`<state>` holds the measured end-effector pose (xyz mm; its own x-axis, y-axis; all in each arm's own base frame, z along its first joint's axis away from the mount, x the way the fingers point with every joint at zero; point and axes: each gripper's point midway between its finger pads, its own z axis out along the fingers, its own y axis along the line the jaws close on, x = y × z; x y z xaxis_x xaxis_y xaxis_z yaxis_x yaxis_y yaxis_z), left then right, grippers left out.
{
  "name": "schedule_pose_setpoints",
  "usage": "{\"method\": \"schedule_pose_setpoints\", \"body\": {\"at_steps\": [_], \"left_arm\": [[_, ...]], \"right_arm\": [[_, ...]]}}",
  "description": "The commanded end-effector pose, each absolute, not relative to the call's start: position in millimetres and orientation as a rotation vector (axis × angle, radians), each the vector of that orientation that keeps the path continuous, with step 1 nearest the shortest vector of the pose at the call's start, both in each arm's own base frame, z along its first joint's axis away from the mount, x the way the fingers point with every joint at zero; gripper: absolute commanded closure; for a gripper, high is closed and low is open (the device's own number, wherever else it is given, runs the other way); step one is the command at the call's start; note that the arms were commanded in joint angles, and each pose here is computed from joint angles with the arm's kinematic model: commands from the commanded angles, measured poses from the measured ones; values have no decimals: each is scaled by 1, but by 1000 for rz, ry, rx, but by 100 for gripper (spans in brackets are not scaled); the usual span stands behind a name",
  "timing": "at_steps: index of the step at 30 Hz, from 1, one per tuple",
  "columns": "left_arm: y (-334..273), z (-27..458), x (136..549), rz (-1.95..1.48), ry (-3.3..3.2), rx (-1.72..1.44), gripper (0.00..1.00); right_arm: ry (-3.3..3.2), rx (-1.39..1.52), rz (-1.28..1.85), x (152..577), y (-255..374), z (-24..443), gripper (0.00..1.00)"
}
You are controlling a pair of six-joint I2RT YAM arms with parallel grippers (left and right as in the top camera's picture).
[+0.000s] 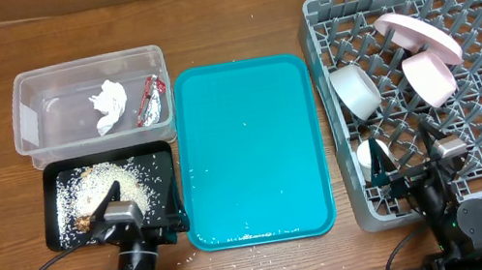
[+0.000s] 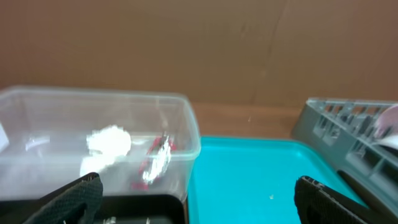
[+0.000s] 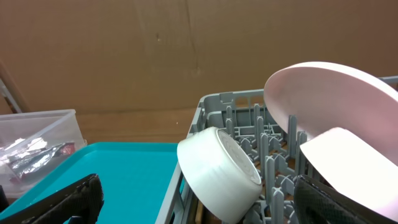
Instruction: Sort waste into correct bins and load items into the dishwasher
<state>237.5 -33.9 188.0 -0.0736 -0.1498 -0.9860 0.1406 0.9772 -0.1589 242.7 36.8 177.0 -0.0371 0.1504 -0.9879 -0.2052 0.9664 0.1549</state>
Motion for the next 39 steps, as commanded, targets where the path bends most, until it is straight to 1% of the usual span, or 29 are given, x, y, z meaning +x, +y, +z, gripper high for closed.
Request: {"method": "schedule_pose_setpoints", "body": {"at_steps": [1, 39], "left_arm": [[-30, 156, 243, -249, 1661, -56, 0], [-30, 156, 244, -255, 1650, -62, 0]], "right_arm": [[1578, -45, 282, 243, 36, 175, 0], [1578, -45, 282, 243, 36, 175, 0]]}}
